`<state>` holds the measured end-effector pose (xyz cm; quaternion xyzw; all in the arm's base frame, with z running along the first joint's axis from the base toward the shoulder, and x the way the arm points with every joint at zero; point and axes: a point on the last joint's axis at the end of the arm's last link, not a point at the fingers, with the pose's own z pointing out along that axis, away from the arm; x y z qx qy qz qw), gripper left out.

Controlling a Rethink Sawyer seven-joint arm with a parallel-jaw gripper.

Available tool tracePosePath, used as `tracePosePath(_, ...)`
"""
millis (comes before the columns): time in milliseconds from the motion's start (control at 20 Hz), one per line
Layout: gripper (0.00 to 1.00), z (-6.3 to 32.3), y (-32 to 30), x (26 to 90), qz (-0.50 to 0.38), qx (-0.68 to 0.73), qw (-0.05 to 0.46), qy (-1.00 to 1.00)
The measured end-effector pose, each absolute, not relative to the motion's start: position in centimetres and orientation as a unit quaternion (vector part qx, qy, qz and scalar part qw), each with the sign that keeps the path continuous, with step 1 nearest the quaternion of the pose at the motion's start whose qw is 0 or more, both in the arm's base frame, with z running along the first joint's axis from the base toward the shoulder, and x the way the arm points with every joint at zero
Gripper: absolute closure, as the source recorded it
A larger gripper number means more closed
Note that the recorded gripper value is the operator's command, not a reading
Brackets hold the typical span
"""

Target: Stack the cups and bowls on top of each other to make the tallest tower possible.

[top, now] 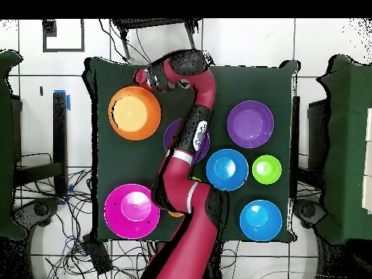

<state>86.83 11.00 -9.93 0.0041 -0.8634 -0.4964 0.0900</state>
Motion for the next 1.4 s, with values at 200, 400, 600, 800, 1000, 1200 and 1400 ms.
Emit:
tracePosePath(200,0.0,-9.3,10.6,88.3,-0.478,-0.004,0.042,-0.878)
tracePosePath(400,0.0,-8.4,10.5,89.7,-0.438,0.004,-0.008,-0.899)
tracePosePath(600,0.0,-7.9,9.8,90.8,-0.396,0.013,-0.052,-0.917)
tracePosePath(800,0.0,-7.8,8.7,91.4,-0.349,0.025,-0.087,-0.933)
tracePosePath(1000,0.0,-7.7,7.4,91.6,-0.311,0.04,-0.105,-0.944)
tracePosePath(1200,0.0,-7.7,6.0,91.3,-0.259,0.071,-0.112,-0.957)
tracePosePath(1400,0.0,-7.6,5.6,90.8,-0.225,0.099,-0.108,-0.963)
